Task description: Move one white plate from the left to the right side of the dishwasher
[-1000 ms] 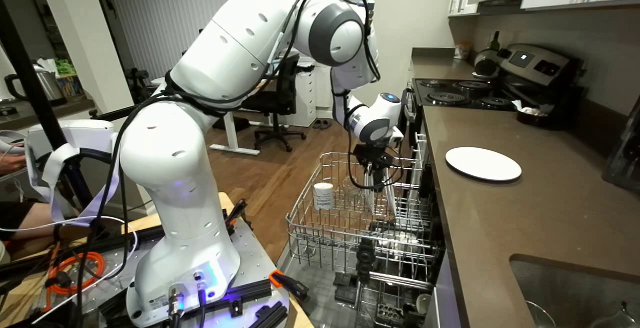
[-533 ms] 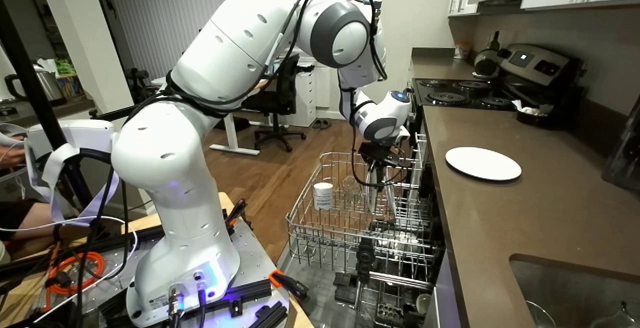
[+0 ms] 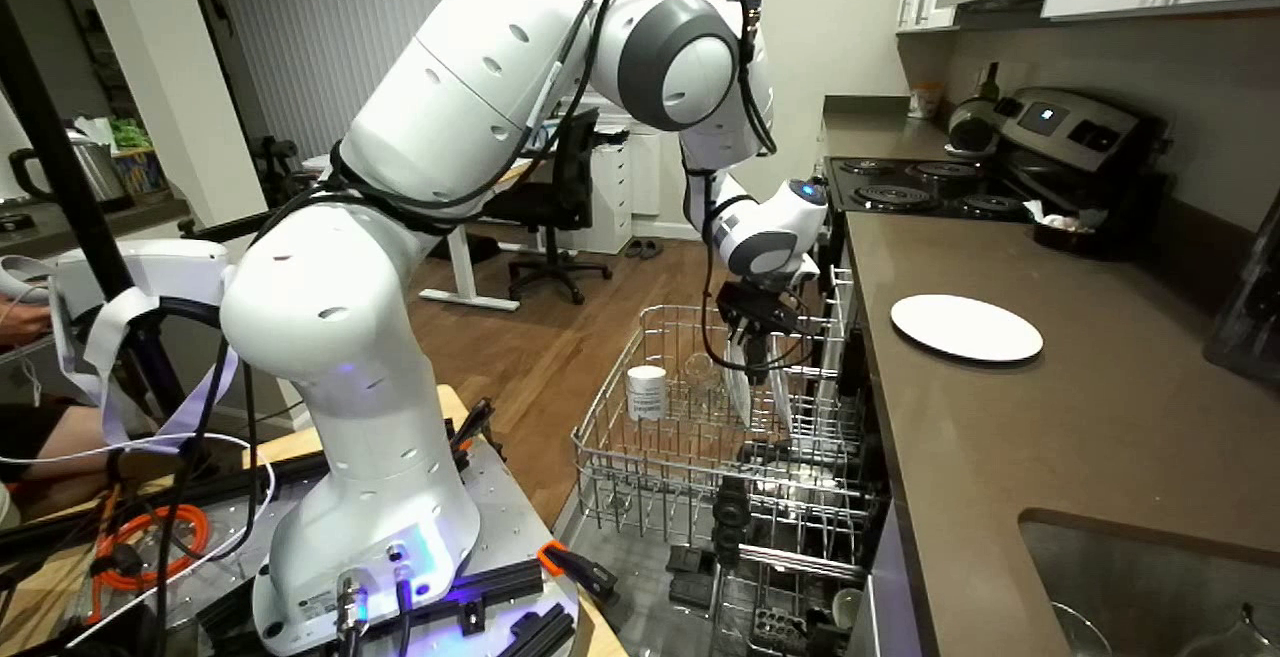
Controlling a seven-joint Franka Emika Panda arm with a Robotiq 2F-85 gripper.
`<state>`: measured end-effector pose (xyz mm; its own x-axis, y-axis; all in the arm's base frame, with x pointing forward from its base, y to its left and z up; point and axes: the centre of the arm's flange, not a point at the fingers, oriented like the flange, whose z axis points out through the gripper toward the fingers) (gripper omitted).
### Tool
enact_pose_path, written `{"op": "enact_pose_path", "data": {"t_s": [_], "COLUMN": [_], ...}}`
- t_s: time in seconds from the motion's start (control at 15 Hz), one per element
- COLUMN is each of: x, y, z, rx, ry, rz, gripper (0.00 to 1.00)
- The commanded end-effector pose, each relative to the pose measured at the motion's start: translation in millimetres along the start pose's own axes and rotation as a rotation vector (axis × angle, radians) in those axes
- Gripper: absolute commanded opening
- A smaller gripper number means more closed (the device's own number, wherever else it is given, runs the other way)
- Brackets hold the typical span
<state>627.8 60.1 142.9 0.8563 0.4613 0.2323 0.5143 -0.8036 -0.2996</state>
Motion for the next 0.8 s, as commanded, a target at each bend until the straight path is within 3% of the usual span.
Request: {"op": "enact_pose_path", "data": {"t_s": [0.0, 0.27, 0.53, 0.73], "x": [-3, -3, 2, 7], "y": [-2, -3, -9, -17], "z": [-7, -3, 7, 19], "rx": [0.031, 0.038, 0.003, -0.03], "ry": [-0.01, -0.013, -0.036, -0.077], "rz": [-0.016, -0.028, -0.122, -0.171], "gripper": [0.47, 0.71, 0.97, 1.0]}}
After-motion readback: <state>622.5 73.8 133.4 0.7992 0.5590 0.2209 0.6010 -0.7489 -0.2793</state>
